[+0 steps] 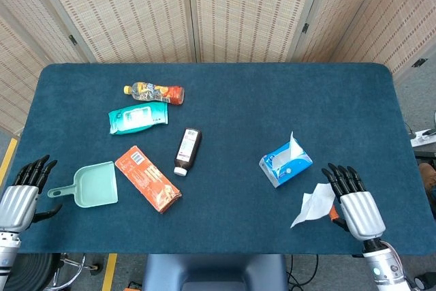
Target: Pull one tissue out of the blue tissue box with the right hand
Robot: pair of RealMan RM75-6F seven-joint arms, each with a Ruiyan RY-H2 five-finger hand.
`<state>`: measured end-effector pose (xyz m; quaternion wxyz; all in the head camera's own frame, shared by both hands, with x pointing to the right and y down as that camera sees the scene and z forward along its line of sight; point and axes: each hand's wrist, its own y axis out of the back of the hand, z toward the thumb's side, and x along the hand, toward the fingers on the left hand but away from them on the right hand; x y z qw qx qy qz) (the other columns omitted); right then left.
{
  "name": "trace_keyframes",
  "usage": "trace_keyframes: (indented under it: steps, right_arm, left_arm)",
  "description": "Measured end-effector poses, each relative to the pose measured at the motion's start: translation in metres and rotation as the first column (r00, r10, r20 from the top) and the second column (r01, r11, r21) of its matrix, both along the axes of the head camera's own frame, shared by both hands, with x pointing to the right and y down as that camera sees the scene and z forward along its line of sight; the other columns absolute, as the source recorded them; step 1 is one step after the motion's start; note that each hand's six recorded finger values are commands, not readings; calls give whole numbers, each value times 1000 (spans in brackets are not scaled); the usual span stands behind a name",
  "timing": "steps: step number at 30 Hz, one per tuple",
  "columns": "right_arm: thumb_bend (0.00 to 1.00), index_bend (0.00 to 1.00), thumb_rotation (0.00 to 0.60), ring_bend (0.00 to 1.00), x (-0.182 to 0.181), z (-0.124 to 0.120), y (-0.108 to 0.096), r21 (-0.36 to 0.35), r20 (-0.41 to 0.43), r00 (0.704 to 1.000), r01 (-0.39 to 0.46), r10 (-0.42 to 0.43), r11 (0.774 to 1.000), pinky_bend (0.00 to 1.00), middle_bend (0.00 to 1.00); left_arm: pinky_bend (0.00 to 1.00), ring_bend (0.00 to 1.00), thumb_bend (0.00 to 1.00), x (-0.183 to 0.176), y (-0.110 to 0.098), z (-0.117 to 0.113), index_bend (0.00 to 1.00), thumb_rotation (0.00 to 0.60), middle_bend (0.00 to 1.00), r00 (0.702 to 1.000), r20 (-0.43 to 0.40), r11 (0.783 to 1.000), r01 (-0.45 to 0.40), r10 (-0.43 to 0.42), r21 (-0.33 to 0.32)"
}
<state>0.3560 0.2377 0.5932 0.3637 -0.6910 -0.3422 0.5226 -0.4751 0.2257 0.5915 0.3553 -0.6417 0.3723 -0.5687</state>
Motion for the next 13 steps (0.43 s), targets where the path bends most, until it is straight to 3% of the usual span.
trace_keyframes:
  steps: [4,13]
  right_arm:
    - [18,0,600,0,1,0,-1,2,-4,1000,1,-1,1000,0,0]
    - [0,0,600,0,3,0,-1,-3,-25,1000,3,-3,1000,0,0]
  left_arm:
    - [116,0,261,0,0,1,0,600,0,1000,2,1000,-1,1,-3]
    - [116,0,260,0,0,0,0,600,0,1000,1,1000,-1,1,-2]
